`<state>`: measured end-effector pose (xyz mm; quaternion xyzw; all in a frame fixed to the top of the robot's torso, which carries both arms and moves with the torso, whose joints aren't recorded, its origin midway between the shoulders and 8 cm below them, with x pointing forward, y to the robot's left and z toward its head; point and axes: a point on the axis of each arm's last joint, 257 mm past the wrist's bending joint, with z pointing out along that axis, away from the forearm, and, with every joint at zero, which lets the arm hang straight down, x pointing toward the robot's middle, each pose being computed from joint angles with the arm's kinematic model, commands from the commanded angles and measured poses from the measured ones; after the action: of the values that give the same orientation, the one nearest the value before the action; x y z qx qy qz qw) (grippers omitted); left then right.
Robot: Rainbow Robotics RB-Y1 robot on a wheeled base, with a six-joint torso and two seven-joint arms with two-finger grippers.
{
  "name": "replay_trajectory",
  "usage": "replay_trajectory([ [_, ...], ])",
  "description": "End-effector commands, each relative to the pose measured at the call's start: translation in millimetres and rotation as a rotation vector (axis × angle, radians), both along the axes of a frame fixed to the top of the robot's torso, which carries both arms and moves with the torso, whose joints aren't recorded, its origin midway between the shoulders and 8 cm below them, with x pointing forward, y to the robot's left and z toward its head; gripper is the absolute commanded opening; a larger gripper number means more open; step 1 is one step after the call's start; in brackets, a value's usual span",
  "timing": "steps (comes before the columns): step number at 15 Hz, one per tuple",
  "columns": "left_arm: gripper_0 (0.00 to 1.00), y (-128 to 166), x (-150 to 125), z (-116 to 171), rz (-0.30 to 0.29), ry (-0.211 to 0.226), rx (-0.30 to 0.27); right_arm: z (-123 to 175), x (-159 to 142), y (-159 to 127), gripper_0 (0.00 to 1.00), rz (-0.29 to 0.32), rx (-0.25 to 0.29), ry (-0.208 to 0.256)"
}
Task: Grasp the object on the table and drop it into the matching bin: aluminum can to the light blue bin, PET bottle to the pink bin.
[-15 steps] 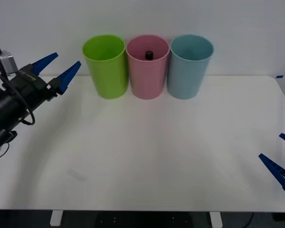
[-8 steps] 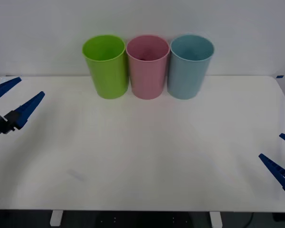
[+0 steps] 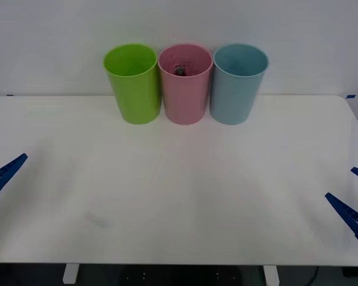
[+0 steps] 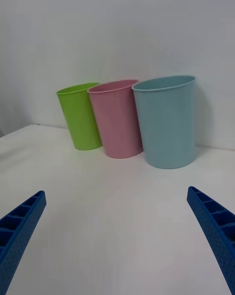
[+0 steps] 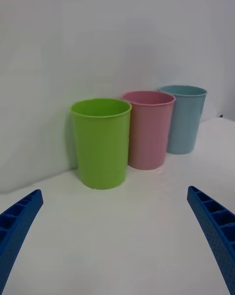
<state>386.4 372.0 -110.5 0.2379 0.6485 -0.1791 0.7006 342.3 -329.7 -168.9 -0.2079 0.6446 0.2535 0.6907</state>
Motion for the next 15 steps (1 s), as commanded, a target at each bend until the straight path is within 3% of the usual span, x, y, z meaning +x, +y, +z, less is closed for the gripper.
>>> replay_trajectory([
  [1,1.0,11,-16,-7,0.009,0.025,0.006,0,0,0,1.0,0.0,0.0,0.0],
  [10,1.0,37,-61,-26,0.05,0.085,0.005,0,0,0,1.0,0.0,0.0,0.0],
  [15,1.0,39,-66,-28,0.054,0.094,-0.002,0,0,0,1.0,0.0,0.0,0.0],
])
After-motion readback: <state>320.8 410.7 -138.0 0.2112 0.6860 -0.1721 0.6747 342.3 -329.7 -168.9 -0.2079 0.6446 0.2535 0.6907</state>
